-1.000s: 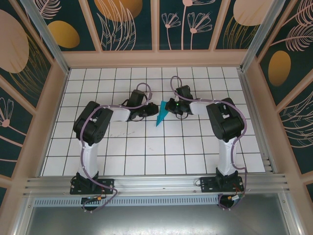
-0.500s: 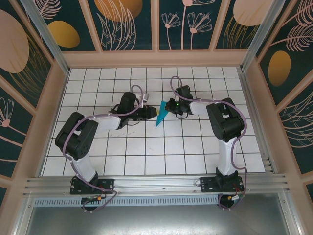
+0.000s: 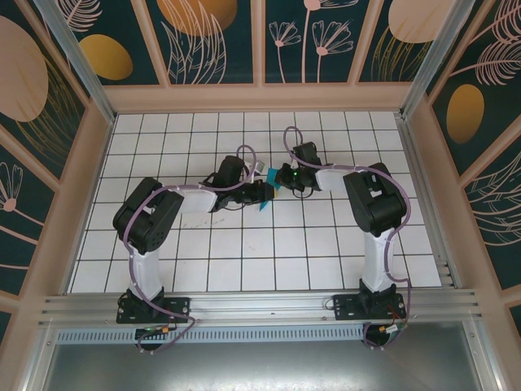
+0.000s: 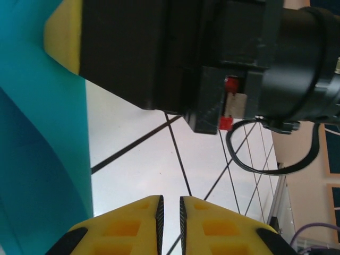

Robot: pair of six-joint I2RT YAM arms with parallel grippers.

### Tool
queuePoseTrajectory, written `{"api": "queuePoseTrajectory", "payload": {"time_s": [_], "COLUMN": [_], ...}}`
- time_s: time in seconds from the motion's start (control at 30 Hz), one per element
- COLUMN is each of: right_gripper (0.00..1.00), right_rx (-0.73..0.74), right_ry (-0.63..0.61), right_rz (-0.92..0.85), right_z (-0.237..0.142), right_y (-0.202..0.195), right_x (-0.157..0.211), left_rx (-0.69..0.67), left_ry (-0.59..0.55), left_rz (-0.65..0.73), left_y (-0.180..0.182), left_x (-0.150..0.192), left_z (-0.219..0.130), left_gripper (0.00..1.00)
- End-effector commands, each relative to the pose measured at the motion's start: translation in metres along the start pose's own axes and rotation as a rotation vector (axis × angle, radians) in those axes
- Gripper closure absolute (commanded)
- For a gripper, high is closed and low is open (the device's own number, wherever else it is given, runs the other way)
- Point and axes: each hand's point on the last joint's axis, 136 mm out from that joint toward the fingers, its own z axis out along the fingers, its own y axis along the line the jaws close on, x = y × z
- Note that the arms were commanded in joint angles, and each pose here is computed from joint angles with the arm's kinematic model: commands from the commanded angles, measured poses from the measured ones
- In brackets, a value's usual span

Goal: Fold a paper plane with a square sheet of paper (fold left side to right side)
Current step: Fold the wing for the fifth time at the center of the table.

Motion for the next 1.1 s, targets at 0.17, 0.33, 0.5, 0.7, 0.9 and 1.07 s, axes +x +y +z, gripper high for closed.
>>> {"api": "queuePoseTrajectory", "payload": {"time_s": [0.17, 0.33, 0.5, 0.7, 0.9, 1.07], "right_gripper": [0.88, 0.88, 0.88, 0.88, 0.88, 0.88], "right_rx": [0.155, 0.155, 0.156, 0.153, 0.144, 0.146], "right_ry": [0.109, 0.109, 0.109, 0.108, 0.102, 0.100], "right_rz": [0.039, 0.037, 0.036, 0.030, 0.019, 0.016], "right_z": [0.014, 0.014, 0.013, 0.013, 0.013, 0.013], "right_y": [-0.046, -0.046, -0.045, -0.043, -0.039, -0.037], "right_x": [0.038, 0.038, 0.038, 0.037, 0.034, 0.031], "left_rx": [-0.099, -0.153, -0.179, -0.185, -0.192, -0.169], "left_ry": [0.006, 0.016, 0.021, 0.037, 0.047, 0.055], "left_rz": [0.001, 0.004, 0.003, -0.010, -0.019, -0.027], "left_y": [0.027, 0.040, 0.047, 0.055, 0.060, 0.057], "left_x": [0.002, 0.007, 0.009, 0.015, 0.021, 0.029], "left_z": [0.005, 0.006, 0.006, 0.009, 0.009, 0.007], "left_gripper": [0.81, 0.81, 0.81, 0.81, 0.82, 0.82]}}
